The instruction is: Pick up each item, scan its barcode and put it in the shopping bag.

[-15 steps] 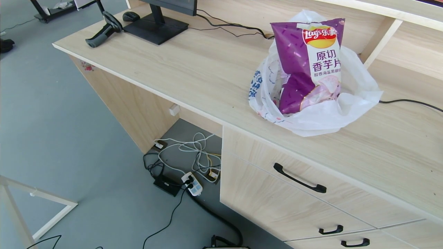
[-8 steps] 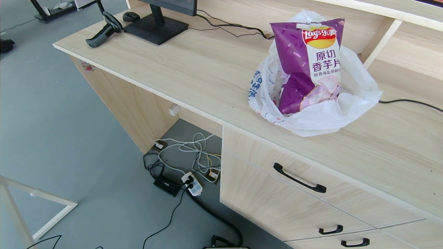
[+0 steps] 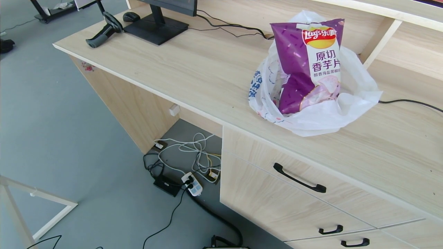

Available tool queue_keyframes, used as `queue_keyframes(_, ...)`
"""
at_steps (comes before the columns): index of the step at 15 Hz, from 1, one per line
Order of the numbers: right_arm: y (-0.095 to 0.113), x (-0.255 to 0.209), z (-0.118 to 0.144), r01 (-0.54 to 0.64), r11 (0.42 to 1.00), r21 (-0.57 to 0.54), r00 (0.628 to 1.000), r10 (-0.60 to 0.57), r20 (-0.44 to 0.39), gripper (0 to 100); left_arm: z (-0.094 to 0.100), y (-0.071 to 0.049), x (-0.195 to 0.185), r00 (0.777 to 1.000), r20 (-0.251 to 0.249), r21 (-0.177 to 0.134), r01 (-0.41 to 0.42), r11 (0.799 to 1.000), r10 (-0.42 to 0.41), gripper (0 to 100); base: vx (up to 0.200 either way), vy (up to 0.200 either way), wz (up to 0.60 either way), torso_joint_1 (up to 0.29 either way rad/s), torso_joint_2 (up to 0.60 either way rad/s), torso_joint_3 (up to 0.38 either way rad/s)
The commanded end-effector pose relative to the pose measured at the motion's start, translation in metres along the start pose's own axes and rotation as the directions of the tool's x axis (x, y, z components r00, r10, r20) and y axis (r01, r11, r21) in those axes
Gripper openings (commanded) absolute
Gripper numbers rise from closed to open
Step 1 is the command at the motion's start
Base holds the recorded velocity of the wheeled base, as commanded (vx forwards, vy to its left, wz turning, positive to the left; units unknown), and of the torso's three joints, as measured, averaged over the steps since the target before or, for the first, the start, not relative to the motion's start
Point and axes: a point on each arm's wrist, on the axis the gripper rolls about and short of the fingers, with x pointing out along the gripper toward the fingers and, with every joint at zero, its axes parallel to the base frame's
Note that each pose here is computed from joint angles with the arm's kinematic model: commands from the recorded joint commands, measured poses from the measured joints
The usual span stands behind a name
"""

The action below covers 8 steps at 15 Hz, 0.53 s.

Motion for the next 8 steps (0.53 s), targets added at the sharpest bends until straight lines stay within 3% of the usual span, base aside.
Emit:
queue_keyframes(1,0.0,-0.001,0.006,-0.001,1.0,-0.006,0.998,0.002,0.066,100,0.0,0.0,0.0,1.0,0.0,0.0,-0.001,1.0,0.001,100,0.0,0.0,0.0,0.0,0.0,0.0)
queue_keyframes(2,-0.001,-0.001,0.01,0.002,1.0,0.0,0.994,-0.002,0.11,100,0.0,0.0,0.0,1.0,0.0,-0.001,0.001,1.0,-0.001,100,0.0,0.0,0.0,0.0,0.0,0.0)
queue_keyframes(4,-0.001,-0.001,0.009,0.0,1.0,-0.001,0.995,0.0,0.101,100,0.0,0.0,0.0,1.0,0.0,-0.001,-0.001,1.0,0.001,100,0.0,0.0,0.0,0.0,0.0,0.0)
queue_keyframes(6,0.001,-0.001,-0.005,-0.012,1.0,0.017,0.999,0.013,-0.041,100,0.0,0.0,0.0,1.0,0.0,0.002,0.001,1.0,-0.001,100,0.0,0.0,0.0,0.0,0.0,0.0)
queue_keyframes(8,0.001,0.001,-0.006,-0.008,0.997,0.073,0.996,0.014,-0.087,100,0.0,0.0,0.0,1.0,0.0,0.002,0.001,1.0,-0.001,100,0.0,0.0,0.0,0.0,0.0,0.0)
